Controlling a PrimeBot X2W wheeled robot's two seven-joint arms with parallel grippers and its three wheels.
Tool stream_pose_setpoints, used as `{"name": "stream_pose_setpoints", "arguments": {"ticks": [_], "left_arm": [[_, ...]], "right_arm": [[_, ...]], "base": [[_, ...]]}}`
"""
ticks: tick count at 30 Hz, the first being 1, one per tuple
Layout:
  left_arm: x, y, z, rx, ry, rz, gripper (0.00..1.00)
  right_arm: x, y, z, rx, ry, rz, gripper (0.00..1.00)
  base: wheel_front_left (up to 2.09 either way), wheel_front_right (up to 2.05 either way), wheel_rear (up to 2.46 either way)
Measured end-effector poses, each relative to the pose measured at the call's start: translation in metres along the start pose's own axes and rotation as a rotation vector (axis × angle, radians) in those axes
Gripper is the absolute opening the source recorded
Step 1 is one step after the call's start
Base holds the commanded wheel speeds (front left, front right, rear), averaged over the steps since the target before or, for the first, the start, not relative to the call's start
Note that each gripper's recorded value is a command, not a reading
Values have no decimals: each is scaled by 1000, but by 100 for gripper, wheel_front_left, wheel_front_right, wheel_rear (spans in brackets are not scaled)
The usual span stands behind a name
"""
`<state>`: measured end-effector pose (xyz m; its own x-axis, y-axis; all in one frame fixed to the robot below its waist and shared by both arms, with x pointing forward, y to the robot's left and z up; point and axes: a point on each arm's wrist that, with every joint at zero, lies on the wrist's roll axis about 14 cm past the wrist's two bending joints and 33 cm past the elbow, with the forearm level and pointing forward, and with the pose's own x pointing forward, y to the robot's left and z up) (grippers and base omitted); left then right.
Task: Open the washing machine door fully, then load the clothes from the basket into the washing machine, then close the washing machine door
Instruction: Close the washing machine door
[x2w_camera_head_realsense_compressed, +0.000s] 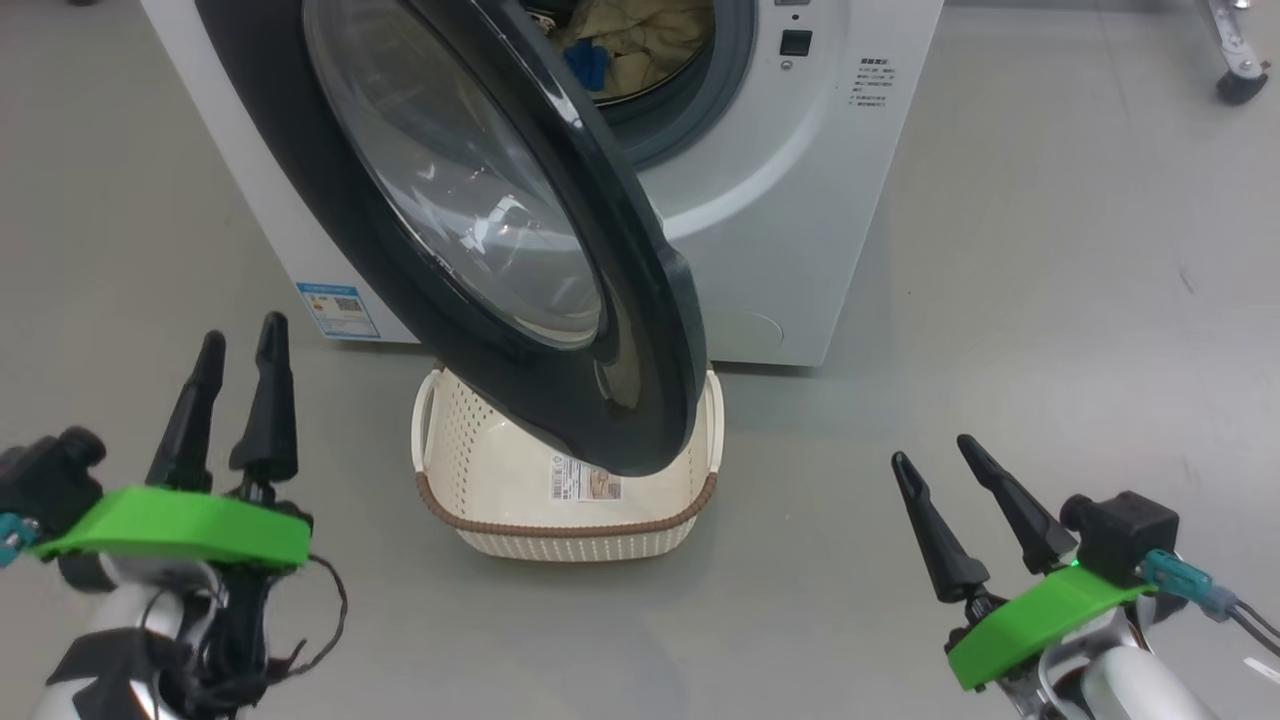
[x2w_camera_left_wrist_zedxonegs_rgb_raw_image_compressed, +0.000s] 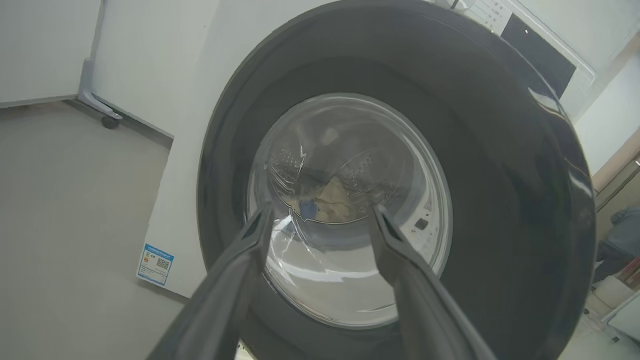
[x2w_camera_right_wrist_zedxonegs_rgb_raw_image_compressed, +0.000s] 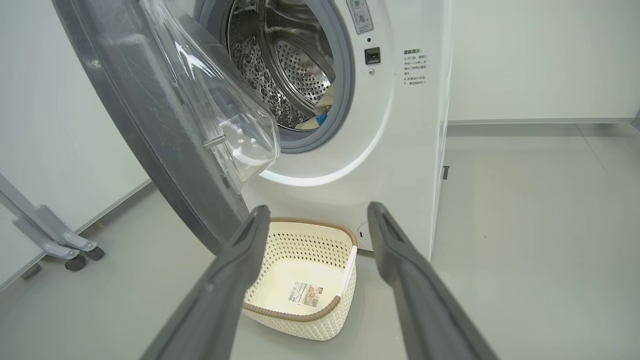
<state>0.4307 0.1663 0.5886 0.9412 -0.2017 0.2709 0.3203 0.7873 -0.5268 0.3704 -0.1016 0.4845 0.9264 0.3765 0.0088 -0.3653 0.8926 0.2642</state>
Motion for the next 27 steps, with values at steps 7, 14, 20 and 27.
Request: {"name": "stream_pose_setpoints", "arguments": {"ticks": [7,14,20,27], "left_arm": [[-20,11,-15,246,53,17,100],[-45,18,-22,389,69,78,100],[-64,28,-31,428,100,130,100],[-83,38,-39,458,129,190,100]], "right_arm": [[-5,-3,3,7,-14,-19,100],[-11,-9,6,5,-24,-46,100],[-13,-13,9,6,-37,-63,100],[-18,-16,5,15,-28,-83,100]], "base": [[0,0,0],[0,0,0],[0,0,0],[0,0,0]]}}
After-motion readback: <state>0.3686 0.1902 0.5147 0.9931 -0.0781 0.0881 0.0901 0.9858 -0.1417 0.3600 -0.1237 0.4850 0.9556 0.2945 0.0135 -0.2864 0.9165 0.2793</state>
